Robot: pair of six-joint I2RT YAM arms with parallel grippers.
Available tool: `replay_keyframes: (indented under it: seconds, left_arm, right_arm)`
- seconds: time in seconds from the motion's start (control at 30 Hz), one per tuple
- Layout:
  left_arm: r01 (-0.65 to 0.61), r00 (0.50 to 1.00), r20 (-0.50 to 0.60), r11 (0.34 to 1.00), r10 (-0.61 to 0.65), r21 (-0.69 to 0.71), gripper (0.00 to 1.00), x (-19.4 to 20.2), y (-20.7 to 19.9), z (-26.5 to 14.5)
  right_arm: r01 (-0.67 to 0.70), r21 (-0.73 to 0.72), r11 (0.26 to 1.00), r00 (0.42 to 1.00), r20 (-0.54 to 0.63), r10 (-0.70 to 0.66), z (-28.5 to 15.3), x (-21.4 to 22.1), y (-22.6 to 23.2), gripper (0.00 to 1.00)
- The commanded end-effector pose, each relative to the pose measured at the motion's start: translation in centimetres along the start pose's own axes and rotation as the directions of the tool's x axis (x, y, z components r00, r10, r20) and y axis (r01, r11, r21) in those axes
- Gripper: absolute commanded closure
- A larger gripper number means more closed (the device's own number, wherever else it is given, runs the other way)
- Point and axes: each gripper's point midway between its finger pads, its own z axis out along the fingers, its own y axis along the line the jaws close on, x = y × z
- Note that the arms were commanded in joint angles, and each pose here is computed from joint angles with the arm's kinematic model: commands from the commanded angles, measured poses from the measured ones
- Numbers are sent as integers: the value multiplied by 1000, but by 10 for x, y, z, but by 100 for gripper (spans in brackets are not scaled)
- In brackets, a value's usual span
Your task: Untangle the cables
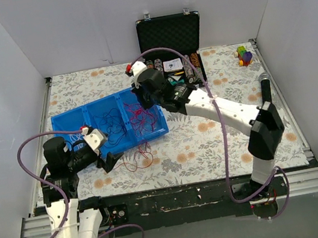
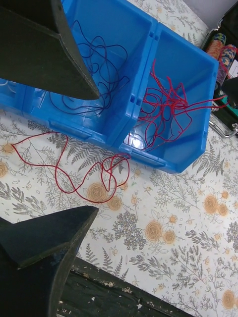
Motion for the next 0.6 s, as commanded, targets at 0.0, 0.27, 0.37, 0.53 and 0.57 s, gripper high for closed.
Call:
replay_keyframes:
  seconds: [0.0,0.27,0.37,0.53,0.57]
  left_arm:
    - [-35,999,15,999,36,-29,11,-16,3,-6]
    - [-45,999,8,998,45,-50,11,-19,3,-11]
    - [-45,999,2,997,45,-59,10,-18,4,-12]
    - [-29,1000,1,998,29,-63,10,-18,6,-11]
    - [-27,1000,2,997,27,-65,10,-18,7,-11]
  right_arm:
    - [12,9,1000,1000,10,-12,36,-4,-10,99]
    - [-4,6,1000,995,-103,5,88,32,-14,99]
    - [-17,10,1000,994,-108,18,88,32,-14,61]
    - [-33,10,999,998,-56,33,68,15,-15,28]
    - [-34,8,999,998,-49,34,63,11,-15,28]
